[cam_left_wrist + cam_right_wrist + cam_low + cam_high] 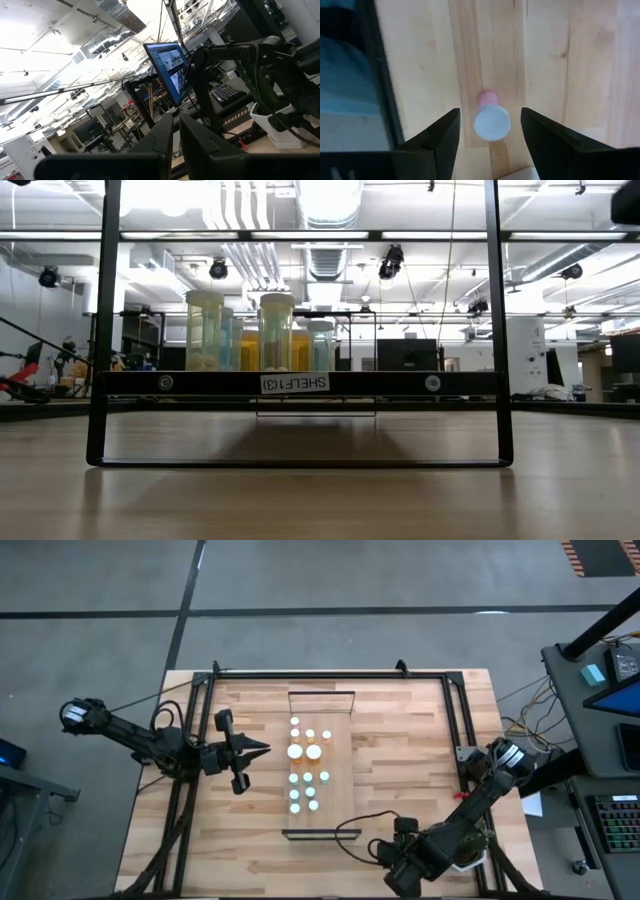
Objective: Pick and place medicine bottles onto shelf by color
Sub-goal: Adjust the pill bottles on the shelf
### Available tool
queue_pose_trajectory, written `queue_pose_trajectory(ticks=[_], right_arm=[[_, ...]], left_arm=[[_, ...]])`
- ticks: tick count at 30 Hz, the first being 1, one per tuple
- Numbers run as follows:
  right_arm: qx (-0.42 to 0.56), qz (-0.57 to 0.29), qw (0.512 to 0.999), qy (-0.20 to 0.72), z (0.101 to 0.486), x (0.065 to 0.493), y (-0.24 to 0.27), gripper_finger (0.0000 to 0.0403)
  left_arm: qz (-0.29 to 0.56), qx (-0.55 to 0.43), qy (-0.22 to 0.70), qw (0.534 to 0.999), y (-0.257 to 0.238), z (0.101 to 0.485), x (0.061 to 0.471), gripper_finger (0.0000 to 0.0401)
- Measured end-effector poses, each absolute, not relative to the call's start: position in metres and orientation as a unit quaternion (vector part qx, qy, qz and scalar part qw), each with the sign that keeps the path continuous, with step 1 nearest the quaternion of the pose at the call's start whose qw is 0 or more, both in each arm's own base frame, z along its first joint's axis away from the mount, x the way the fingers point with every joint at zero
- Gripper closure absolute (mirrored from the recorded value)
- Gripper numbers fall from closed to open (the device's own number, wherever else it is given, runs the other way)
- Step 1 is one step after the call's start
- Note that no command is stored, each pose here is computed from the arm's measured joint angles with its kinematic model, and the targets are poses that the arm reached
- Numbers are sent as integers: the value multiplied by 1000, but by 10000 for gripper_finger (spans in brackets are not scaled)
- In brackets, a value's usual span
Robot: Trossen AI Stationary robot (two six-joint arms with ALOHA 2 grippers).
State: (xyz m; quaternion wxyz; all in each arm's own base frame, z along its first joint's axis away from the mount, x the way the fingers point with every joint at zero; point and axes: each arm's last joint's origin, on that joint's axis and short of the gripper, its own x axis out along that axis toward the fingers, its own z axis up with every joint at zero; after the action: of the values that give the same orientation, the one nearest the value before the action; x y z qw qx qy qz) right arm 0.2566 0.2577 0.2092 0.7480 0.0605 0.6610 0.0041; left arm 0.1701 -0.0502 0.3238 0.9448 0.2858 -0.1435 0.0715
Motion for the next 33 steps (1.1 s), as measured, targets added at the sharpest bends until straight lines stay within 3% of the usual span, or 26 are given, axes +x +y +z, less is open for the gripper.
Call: queue_pose_trajectory(ticks=[12, 23, 33], right_arm=[[45, -6, 736, 675, 194, 258, 261, 212], [50, -8, 735, 676, 195, 258, 261, 302], [61, -34, 726, 684, 217, 264, 256, 292]], left_arm=[[72, 286, -144, 945, -50, 324, 170, 386], [72, 286, -144, 945, -50, 324, 170, 386], [72, 286, -144, 945, -50, 324, 170, 386]])
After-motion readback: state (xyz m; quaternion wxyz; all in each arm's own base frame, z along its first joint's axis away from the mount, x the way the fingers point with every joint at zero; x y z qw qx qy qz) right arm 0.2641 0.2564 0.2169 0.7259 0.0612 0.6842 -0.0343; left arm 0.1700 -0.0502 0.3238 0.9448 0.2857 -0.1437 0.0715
